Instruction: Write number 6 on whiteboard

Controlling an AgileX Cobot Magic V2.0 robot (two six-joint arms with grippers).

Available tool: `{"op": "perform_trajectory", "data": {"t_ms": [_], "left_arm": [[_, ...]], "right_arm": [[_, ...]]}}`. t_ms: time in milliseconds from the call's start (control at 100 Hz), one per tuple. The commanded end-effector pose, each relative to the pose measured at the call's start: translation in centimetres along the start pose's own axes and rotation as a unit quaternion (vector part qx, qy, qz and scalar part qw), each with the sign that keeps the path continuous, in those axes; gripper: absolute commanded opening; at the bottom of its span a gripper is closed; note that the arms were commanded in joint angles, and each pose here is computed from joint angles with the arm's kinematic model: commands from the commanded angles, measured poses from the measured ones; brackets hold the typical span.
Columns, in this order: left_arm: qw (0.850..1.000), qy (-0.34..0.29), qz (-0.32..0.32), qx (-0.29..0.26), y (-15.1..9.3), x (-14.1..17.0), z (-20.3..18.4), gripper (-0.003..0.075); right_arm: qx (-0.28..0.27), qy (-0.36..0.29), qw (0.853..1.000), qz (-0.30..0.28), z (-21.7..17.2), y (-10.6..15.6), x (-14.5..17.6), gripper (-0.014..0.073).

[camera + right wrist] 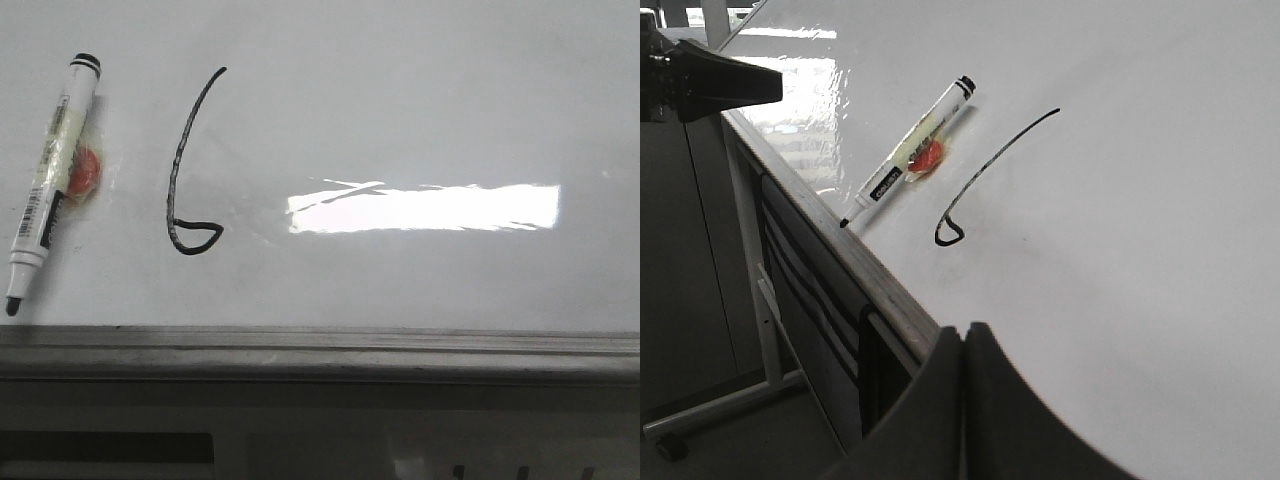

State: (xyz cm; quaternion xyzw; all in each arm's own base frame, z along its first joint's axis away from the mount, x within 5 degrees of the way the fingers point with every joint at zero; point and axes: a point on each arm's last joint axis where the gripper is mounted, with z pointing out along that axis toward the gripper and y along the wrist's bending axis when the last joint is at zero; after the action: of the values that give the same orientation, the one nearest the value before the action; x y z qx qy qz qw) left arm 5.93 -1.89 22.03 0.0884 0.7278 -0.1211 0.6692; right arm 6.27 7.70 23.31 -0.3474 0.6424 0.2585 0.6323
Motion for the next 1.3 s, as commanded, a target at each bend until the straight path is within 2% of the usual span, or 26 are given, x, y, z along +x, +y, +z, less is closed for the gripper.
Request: {"op": "perform_trajectory", "data": {"t_ms": [0,130,280,340,500,1291], "left_arm": [[0.998,-0.047,-0.024,-0.042,0.5,-1.2,-0.1,-0.0020],[0.995,-0.049,-0.007,-0.091,1.2,-0.4,-0.2,-0.0020],[0.992,-0.045,0.001,-0.122,1.6,1.8,-0.4,-0.0020],[0.991,-0.020,-0.003,-0.129,1.7,2.5,-0.5,-0.0020],[0.991,0.039,-0.008,-0.131,1.6,3.7,-0.8,-0.0020],[0.991,0.037,-0.008,-0.131,1.6,3.7,-0.8,-0.0020]], "right_arm": [[0.012,-0.051,0.999,-0.010,0.0,-0.3,-1.6,-0.0064],[0.012,-0.051,0.999,-0.010,0.0,-0.3,-1.6,-0.0064],[0.012,-0.051,0.999,-0.010,0.0,-0.3,-1.6,-0.0064],[0.012,-0.051,0.999,-0.010,0.0,-0.3,-1.6,-0.0064],[0.012,-0.051,0.999,-0.010,0.0,-0.3,-1.6,-0.0064],[0.012,-0.051,0.999,-0.010,0.0,-0.3,-1.6,-0.0064]]}}
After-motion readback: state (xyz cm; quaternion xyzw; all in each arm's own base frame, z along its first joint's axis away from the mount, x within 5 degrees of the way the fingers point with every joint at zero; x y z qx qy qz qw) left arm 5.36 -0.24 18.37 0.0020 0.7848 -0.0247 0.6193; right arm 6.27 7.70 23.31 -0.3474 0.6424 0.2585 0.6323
